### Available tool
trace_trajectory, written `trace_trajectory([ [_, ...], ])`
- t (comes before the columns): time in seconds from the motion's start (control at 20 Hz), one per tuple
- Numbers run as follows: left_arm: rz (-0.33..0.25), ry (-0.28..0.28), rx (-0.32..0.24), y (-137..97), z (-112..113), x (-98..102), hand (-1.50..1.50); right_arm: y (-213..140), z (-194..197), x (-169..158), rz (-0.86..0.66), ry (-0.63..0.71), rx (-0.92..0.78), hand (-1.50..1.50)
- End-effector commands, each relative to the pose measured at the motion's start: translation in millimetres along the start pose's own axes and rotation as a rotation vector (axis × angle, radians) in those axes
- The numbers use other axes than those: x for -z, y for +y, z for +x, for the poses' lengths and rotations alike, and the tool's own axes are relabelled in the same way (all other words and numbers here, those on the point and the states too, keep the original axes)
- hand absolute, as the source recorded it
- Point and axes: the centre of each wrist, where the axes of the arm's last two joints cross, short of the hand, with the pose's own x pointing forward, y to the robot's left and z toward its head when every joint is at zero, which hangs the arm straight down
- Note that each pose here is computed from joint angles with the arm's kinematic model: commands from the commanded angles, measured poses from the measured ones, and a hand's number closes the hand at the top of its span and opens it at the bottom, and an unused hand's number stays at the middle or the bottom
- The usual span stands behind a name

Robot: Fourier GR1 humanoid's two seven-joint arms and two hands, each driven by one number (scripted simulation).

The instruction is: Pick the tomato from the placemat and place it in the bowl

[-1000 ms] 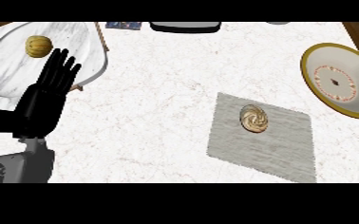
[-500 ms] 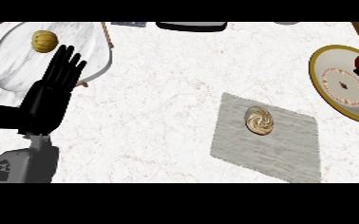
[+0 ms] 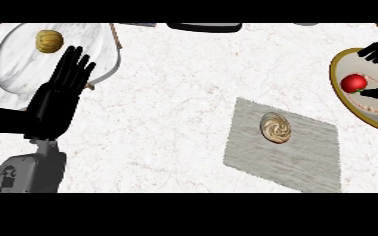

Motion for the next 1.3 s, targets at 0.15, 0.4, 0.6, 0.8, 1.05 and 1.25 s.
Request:
trace_trajectory([
  [0.15, 0.014, -0.003, 0.01, 6, -1, -6, 0.0, 1, 5, 7, -0.126, -0.147, 0.357, -1.5],
  [0.4, 0.009, -0.006, 0.016, 1, 0, -9, 0.0, -27, -11, -13, -0.265, -0.145, 0.623, -1.5],
  [0.6, 0.009, -0.005, 0.008, 6, 1, -9, 0.0, -54, -35, -45, -0.351, -0.1, 0.646, -1.5],
  [0.8, 0.024, -0.005, 0.013, 14, 7, -3, 0.0, -66, -50, -68, -0.384, -0.05, 0.658, -1.5],
  [1.05, 0.028, -0.009, -0.003, 10, -4, -10, 0.0, -80, -75, -110, -0.371, -0.034, 0.671, -1.5],
  [1.25, 0.03, -0.012, 0.011, 13, 7, -3, 0.0, -98, -81, -130, -0.37, -0.017, 0.668, -1.5],
])
